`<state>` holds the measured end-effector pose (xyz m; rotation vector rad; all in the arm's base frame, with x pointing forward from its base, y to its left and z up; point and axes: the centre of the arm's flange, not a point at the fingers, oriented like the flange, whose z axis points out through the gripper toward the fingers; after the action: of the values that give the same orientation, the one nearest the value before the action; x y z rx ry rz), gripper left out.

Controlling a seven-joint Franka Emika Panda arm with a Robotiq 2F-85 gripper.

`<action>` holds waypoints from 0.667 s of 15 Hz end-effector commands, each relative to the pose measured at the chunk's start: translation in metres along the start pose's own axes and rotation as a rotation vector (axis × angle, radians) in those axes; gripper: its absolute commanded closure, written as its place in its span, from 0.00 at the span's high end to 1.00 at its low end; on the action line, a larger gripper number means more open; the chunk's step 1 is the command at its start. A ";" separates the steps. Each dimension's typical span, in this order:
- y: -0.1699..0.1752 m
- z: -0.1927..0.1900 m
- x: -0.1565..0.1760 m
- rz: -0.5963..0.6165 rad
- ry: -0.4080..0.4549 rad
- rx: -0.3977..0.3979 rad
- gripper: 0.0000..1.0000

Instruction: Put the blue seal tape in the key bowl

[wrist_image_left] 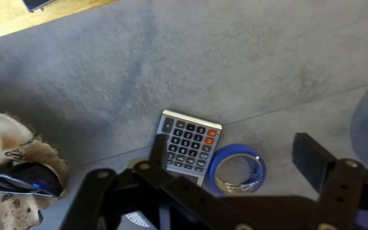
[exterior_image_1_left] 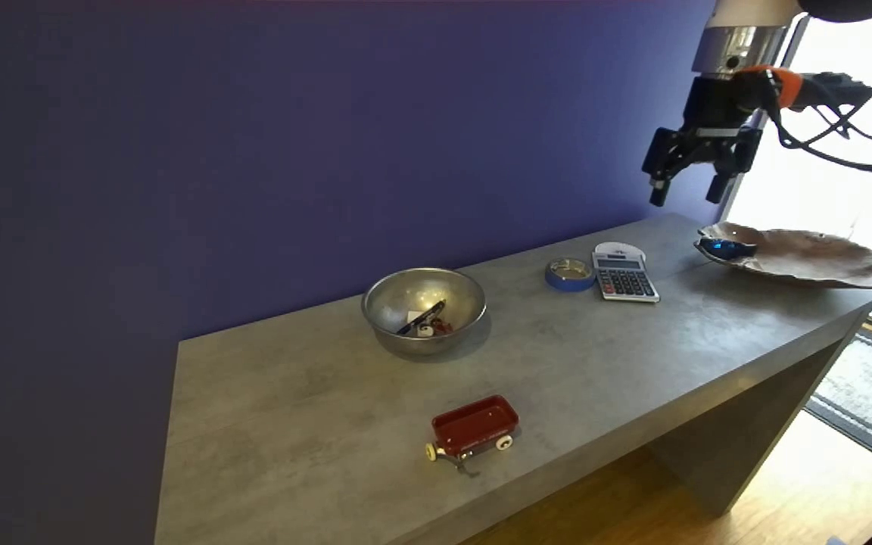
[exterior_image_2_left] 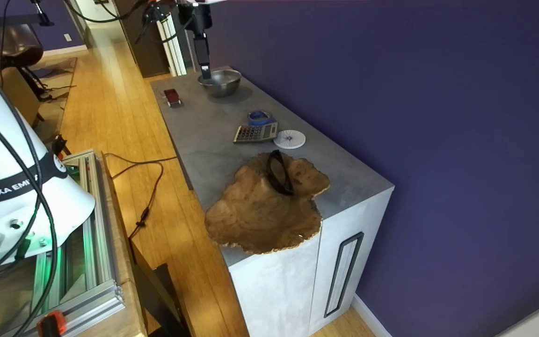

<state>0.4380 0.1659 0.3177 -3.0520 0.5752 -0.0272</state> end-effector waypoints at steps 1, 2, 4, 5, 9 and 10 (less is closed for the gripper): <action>-0.046 0.027 0.039 0.023 0.056 -0.034 1.00; -0.050 0.032 0.049 0.005 0.061 -0.068 1.00; -0.051 0.042 0.069 -0.045 0.020 -0.085 1.00; -0.049 0.048 0.082 -0.062 0.007 -0.100 1.00; -0.033 0.072 0.128 -0.227 -0.120 -0.010 1.00; -0.030 0.077 0.137 -0.265 -0.144 0.022 1.00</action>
<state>0.5411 0.1637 0.2552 -3.1247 0.3227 0.0756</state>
